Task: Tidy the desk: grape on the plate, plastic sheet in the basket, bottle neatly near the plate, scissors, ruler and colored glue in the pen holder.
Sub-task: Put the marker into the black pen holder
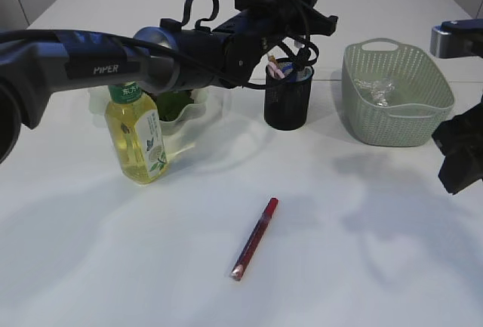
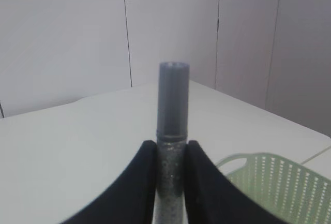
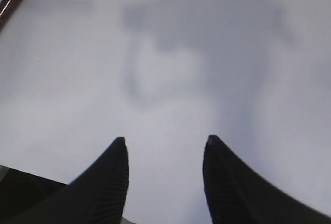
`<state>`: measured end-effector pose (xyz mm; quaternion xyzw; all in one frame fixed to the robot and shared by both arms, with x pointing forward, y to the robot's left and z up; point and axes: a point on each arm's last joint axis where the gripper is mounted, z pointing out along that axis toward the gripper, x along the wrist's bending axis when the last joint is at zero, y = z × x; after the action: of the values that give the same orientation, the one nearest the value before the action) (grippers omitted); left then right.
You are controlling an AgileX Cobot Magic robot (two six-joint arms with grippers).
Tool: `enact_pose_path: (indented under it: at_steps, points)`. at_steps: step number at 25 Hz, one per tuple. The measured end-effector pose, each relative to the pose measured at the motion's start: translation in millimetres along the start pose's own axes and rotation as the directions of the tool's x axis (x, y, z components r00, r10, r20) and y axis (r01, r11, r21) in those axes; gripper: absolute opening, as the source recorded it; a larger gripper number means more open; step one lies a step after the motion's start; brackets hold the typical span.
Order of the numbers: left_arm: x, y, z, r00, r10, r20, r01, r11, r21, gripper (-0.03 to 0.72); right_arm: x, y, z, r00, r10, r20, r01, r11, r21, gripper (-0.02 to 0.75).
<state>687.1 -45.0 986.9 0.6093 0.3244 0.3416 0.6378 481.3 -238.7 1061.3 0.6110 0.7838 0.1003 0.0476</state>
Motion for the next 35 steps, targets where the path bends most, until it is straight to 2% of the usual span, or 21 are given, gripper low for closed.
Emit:
enact_pose_path:
  at_steps: [8,19,27,35]
  points:
    - [5.9,-20,3,1.0,0.015,-0.016,-0.015,1.0,-0.002,0.122,0,0,0,1.0,-0.001,0.0,0.001,1.0,-0.002,0.382]
    - [18.5,-20,3,0.999,0.017,-0.041,-0.018,1.0,-0.016,0.137,0,0,0,1.0,-0.002,0.0,0.002,1.0,-0.004,0.382]
    - [19.7,-29,4,0.999,0.019,-0.044,-0.019,1.0,-0.004,0.238,0,0,0,1.0,-0.002,0.0,0.002,1.0,-0.004,0.382]
    - [19.4,-28,4,0.999,0.012,-0.04,-0.011,1.0,0.006,0.254,0,0,0,1.0,-0.003,0.0,0.003,1.0,-0.004,0.382]
